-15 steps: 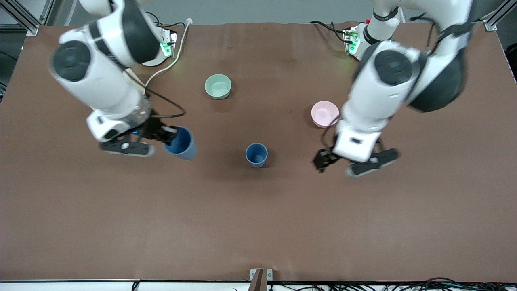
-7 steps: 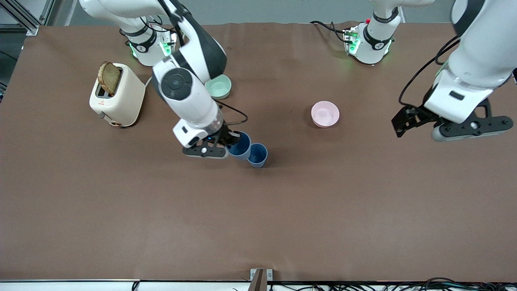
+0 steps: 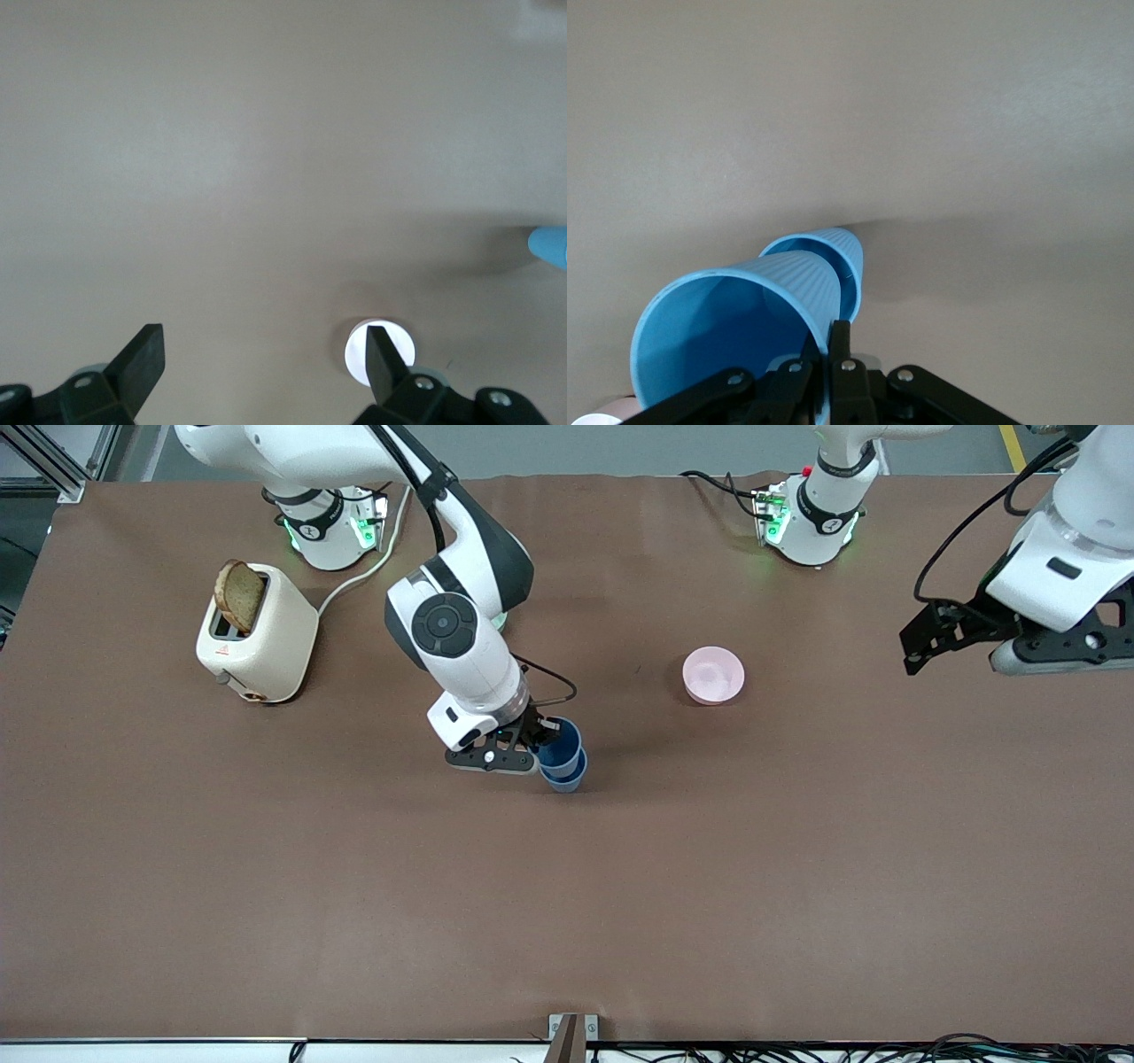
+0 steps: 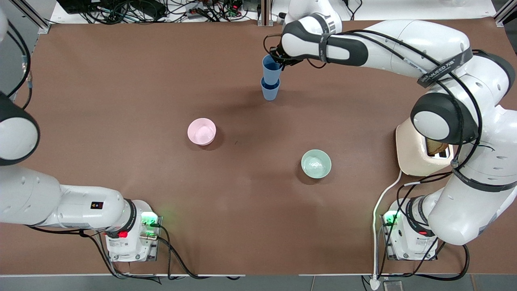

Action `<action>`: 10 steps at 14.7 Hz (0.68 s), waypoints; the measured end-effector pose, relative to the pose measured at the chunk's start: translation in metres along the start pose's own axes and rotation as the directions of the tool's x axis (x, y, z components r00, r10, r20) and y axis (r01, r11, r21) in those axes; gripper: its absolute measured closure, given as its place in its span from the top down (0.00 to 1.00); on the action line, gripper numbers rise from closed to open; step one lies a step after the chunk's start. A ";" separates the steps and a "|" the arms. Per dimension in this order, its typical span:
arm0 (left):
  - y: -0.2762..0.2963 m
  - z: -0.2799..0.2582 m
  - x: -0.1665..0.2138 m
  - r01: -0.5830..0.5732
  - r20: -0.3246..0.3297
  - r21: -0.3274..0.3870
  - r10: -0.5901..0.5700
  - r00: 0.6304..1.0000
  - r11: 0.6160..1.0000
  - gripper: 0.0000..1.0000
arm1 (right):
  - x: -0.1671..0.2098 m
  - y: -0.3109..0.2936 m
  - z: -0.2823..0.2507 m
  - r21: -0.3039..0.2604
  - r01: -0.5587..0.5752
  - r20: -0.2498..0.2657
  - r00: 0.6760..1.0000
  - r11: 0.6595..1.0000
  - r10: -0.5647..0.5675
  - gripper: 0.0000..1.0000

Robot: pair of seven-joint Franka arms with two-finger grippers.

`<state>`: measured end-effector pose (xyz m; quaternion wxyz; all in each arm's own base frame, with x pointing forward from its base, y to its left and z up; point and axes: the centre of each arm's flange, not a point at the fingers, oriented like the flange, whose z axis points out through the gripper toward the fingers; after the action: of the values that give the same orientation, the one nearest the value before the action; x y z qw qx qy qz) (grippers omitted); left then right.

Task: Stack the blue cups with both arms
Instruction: 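Lower the right gripper's cup into the standing cup while the left gripper withdraws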

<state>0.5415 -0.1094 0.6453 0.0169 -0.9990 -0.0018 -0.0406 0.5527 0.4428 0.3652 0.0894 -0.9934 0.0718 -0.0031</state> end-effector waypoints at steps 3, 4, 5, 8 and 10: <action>-0.010 0.000 -0.015 -0.001 0.009 0.005 0.001 1.000 1.000 1.00 | -0.004 -0.003 0.010 -0.007 0.004 0.008 1.000 1.000 -0.003 0.04; -0.010 0.000 -0.018 -0.001 0.011 0.007 0.001 1.000 1.000 1.00 | -0.005 -0.003 0.012 -0.010 0.004 0.011 1.000 1.000 -0.004 0.04; -0.010 0.000 -0.020 -0.002 0.012 0.008 0.002 1.000 1.000 1.00 | -0.005 -0.003 0.015 -0.011 0.004 0.012 1.000 1.000 -0.004 0.04; -0.010 0.002 -0.020 -0.004 0.016 0.009 0.003 1.000 1.000 1.00 | -0.006 -0.001 0.026 -0.021 0.003 0.021 1.000 1.000 -0.003 0.05; -0.010 0.003 -0.020 -0.004 0.018 0.009 0.004 1.000 1.000 1.00 | -0.006 -0.001 0.033 -0.026 0.004 0.026 1.000 1.000 -0.003 0.07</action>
<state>0.5217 -0.0995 0.6408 0.0215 -0.9993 -0.0002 -0.0318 0.5472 0.4506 0.3334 0.0773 -0.9946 0.0691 0.0107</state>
